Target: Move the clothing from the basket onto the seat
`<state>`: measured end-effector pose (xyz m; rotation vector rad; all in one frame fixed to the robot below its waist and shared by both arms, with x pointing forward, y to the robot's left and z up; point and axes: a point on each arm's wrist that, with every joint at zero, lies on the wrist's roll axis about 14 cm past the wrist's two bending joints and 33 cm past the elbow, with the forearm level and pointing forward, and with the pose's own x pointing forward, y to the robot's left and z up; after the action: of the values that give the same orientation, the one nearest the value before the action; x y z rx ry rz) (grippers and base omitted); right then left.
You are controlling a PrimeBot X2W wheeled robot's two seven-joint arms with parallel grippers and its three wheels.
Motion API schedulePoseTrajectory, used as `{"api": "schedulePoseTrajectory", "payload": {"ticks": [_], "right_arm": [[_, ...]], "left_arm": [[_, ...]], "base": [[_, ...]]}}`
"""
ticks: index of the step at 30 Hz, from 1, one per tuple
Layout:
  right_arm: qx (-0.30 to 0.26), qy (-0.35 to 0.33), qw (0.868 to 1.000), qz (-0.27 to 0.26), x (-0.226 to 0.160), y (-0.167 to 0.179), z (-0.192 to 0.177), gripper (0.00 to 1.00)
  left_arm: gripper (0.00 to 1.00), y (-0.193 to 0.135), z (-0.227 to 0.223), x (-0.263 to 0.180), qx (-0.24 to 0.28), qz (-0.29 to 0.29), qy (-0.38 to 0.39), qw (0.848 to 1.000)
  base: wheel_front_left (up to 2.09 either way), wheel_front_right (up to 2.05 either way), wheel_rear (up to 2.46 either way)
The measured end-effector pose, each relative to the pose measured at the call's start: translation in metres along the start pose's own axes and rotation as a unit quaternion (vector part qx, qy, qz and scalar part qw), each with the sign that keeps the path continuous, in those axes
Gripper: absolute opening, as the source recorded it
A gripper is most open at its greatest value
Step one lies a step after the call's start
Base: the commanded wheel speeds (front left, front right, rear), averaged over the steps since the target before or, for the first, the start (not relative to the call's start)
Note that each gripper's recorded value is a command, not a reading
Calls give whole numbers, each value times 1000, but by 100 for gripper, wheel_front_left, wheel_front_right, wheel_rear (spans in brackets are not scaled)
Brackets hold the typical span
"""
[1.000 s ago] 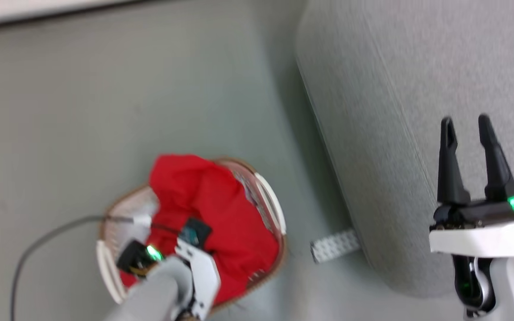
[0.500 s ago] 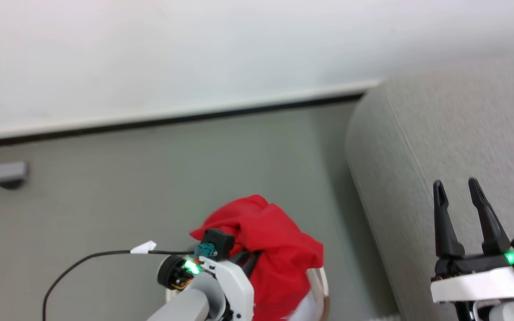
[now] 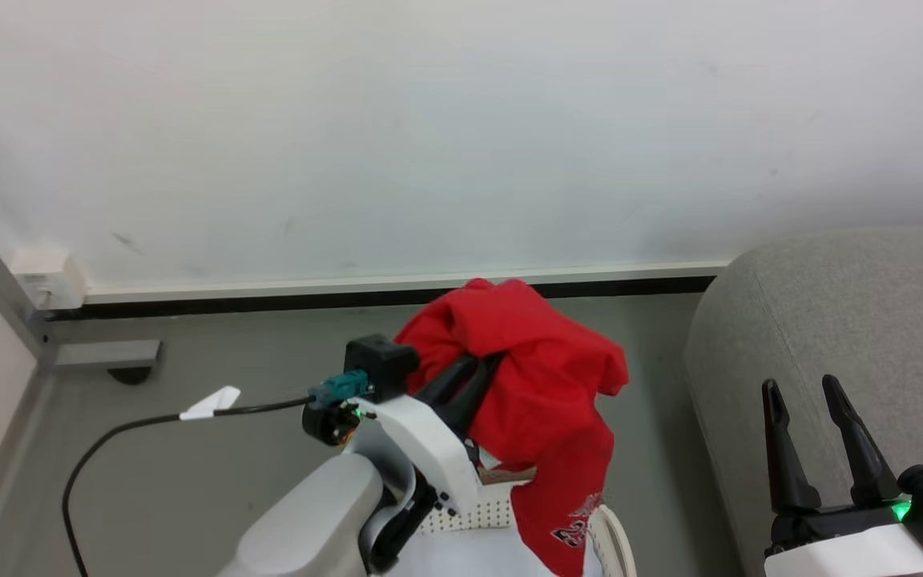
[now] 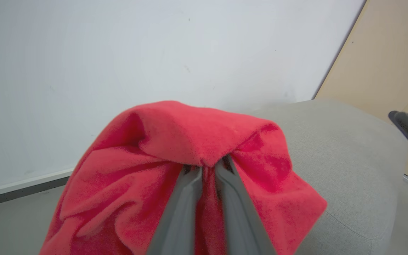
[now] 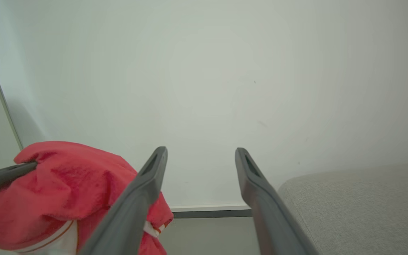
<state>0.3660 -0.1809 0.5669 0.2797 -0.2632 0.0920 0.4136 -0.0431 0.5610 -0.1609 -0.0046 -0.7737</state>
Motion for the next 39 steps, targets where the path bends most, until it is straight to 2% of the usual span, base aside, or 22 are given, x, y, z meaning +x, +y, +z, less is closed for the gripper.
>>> {"api": "schedulePoseTrajectory", "payload": {"ticks": [8,17,22,29,39], "right_arm": [[8,-1,1000,19,-1,15,0,100],[4,10,999,41,-1,27,-7,100],[-18,25,996,84,-1,45,-13,100],[-65,49,980,184,4,87,-26,100],[-144,109,943,279,15,116,-61,100]], "left_arm": [[0,-9,56,-7,19,-4,-61,998],[0,-10,65,-16,17,3,-68,998],[0,-11,64,-17,10,4,-65,998],[0,-10,60,-18,6,6,-58,998],[0,-16,54,-23,0,4,-51,999]], "base": [[0,0,0],[0,0,0],[0,0,0],[0,0,0],[0,0,0]]}}
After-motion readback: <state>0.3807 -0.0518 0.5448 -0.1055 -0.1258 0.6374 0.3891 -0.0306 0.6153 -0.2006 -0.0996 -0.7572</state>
